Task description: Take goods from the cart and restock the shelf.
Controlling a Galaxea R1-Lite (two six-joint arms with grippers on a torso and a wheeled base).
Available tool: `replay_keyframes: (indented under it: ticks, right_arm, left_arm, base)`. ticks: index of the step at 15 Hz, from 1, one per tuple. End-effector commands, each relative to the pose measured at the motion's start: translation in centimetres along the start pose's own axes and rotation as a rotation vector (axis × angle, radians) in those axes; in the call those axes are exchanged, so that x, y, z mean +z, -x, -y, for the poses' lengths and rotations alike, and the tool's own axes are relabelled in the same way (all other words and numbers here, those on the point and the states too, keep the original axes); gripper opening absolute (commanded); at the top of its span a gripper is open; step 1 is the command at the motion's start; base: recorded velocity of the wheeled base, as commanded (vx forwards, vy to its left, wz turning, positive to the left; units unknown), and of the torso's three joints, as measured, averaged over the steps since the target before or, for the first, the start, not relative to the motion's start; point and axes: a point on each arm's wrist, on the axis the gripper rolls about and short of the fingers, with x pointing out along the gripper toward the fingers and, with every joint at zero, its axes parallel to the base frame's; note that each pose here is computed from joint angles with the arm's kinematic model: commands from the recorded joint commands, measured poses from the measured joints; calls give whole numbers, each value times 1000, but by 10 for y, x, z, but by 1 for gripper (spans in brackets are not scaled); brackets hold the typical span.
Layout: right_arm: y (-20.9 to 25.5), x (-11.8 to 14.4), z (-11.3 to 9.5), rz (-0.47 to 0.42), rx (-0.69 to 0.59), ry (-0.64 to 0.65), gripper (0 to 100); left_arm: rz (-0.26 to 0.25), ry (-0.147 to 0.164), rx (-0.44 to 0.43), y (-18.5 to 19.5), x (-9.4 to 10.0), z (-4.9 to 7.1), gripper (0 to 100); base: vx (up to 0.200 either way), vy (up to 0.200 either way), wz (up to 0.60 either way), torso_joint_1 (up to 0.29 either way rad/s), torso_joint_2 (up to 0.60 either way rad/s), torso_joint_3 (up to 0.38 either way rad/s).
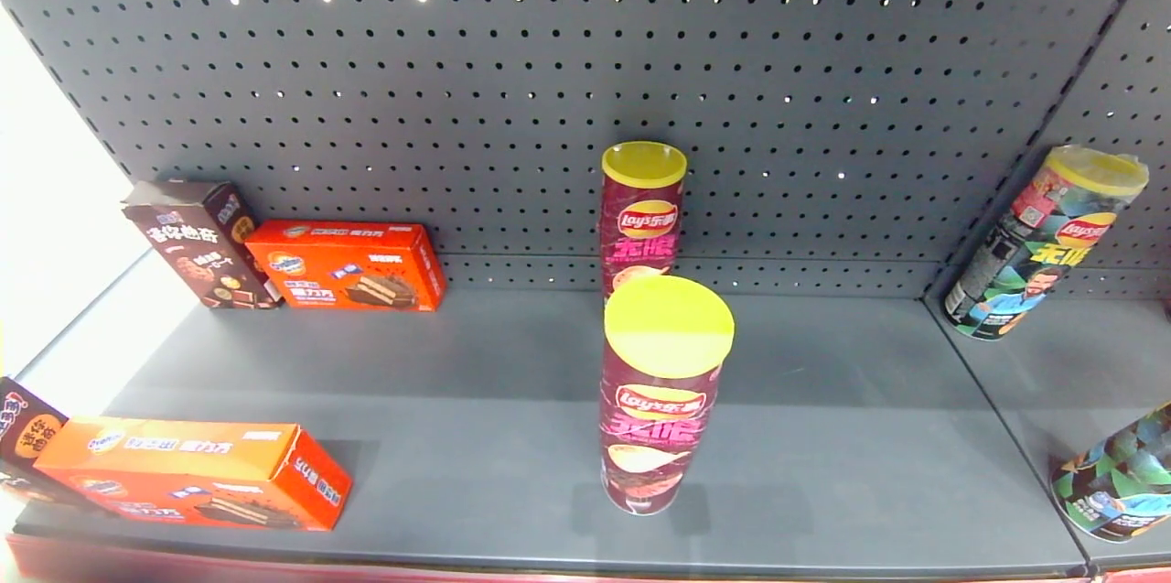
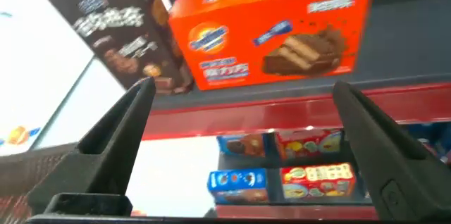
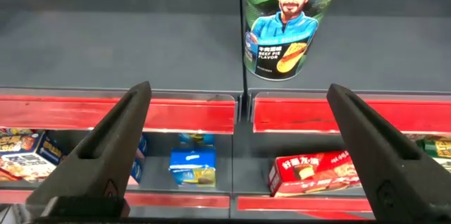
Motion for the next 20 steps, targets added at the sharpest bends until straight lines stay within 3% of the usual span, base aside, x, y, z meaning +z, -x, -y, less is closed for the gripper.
replay_keyframes:
  ticks: [1,2,4,5,7,8,10,12,20]
  right_arm:
    - [0,0,0,3,0,-1,100]
    - [0,0,0,3,0,-1,100]
    - [0,0,0,3,0,-1,100]
    - [0,0,0,3,0,1,100]
    - [0,0,0,3,0,-1,100]
    - [0,0,0,3,0,-1,100]
    - [0,0,0,3,0,1,100]
    - [0,0,0,3,0,-1,100]
    - [0,0,0,1,0,-1,100]
  left_arm:
    - [-31,3,75,0,-3,-1,100]
    - [-35,14,67,0,-3,-1,100]
    - [-29,78,37,0,-3,0,100]
    - [-19,114,-41,0,-3,1,100]
    - [-67,107,-192,1,-8,6,100]
    - [-55,97,-227,1,-7,6,100]
    - [-53,94,-231,1,-7,6,100]
    - [-65,144,-218,1,-8,6,100]
    - [-48,154,-212,1,-8,6,100]
  base:
    - [0,0,0,0,0,0]
    - [0,0,0,0,0,0]
    - [0,0,0,0,0,0]
    - [0,0,0,0,0,0]
    - [0,0,0,0,0,0]
    - [0,0,0,0,0,0]
    - [0,0,0,0,0,0]
    - [0,0,0,0,0,0]
    - [0,0,0,0,0,0]
